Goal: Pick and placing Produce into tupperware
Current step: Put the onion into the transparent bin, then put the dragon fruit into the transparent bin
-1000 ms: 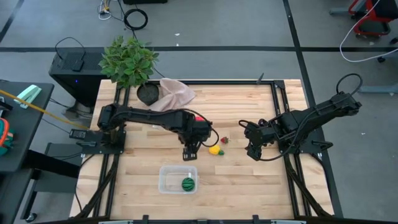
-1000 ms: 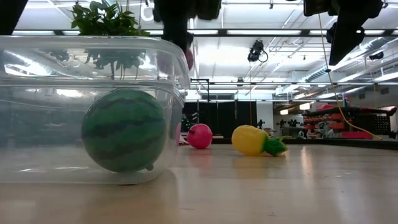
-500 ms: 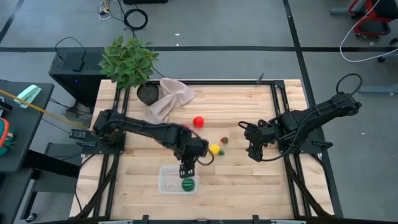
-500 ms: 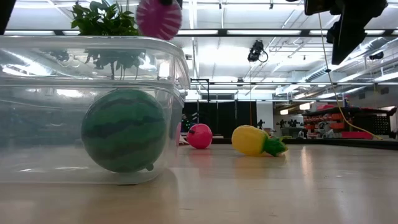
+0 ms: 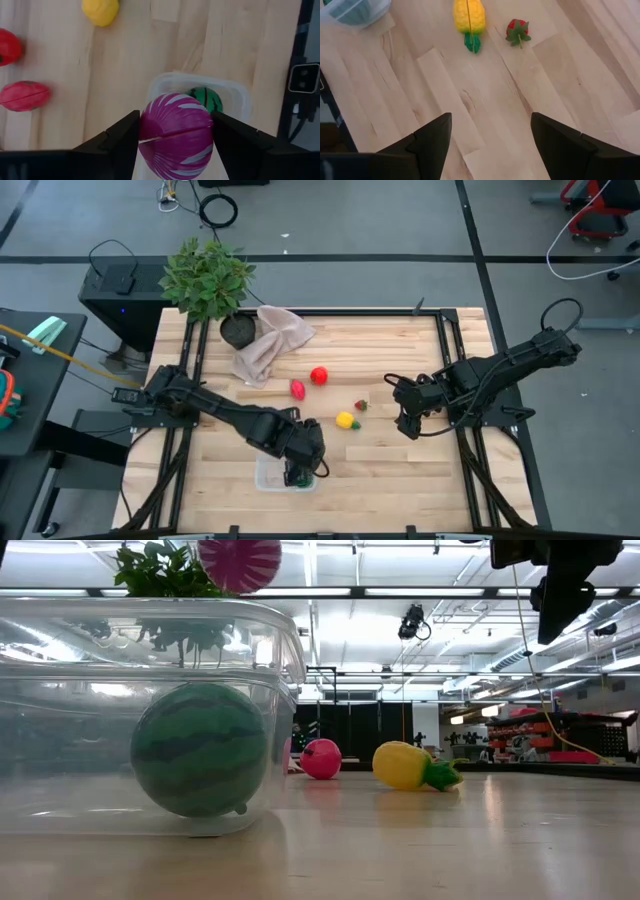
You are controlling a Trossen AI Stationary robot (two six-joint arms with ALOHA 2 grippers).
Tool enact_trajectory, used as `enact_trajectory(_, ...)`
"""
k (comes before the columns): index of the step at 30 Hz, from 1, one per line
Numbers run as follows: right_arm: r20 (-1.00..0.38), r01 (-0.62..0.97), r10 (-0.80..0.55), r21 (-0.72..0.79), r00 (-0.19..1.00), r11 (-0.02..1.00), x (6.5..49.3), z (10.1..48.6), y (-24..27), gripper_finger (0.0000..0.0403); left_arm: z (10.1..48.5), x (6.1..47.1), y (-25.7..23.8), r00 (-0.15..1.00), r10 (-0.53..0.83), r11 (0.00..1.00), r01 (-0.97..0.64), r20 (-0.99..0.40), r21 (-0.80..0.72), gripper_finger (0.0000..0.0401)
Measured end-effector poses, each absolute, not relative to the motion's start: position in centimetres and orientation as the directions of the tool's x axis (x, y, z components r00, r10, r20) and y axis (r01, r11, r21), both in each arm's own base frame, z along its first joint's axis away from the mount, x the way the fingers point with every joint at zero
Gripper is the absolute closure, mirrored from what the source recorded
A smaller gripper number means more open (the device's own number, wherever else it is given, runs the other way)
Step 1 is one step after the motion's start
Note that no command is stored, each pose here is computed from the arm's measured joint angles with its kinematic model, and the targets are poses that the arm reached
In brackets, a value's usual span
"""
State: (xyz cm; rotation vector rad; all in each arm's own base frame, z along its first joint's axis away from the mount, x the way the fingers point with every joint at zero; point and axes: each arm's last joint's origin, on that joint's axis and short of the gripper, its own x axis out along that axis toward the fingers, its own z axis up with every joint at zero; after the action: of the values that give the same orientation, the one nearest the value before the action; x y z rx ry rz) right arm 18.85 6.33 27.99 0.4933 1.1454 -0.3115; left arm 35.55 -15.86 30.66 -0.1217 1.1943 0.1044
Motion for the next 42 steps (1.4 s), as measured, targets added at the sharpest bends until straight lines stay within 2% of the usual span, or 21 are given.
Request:
enact_trajectory(7,-0.921,0.504,0.011,0.223,0.389,0.835,18.9,28.0,6.3,0.0126,30.8,35.3,-17.0,0.41,0.04,0.989,-0.143,-0.911,-0.021,0.0165)
enact_trajectory(17,-0.921,0.543,0.01,0.238,0.389,0.805,18.9,28.0,6.3,0.0126,30.8,35.1,-17.5,0.407,0.022,0.987,-0.152,-0.913,-0.043,0.0161)
enact_trajectory(29,-0.921,0.54,0.014,0.241,0.39,0.806,18.9,28.0,6.4,0.0126,30.8,34.9,-17.8,0.398,0.013,0.989,-0.141,-0.917,-0.048,0.0118)
enact_trajectory(42,-0.92,0.535,0.014,0.24,0.391,0.81,18.9,28.0,6.4,0.0126,30.8,35.0,-17.5,0.402,0.024,0.989,-0.143,-0.915,-0.037,0.0117)
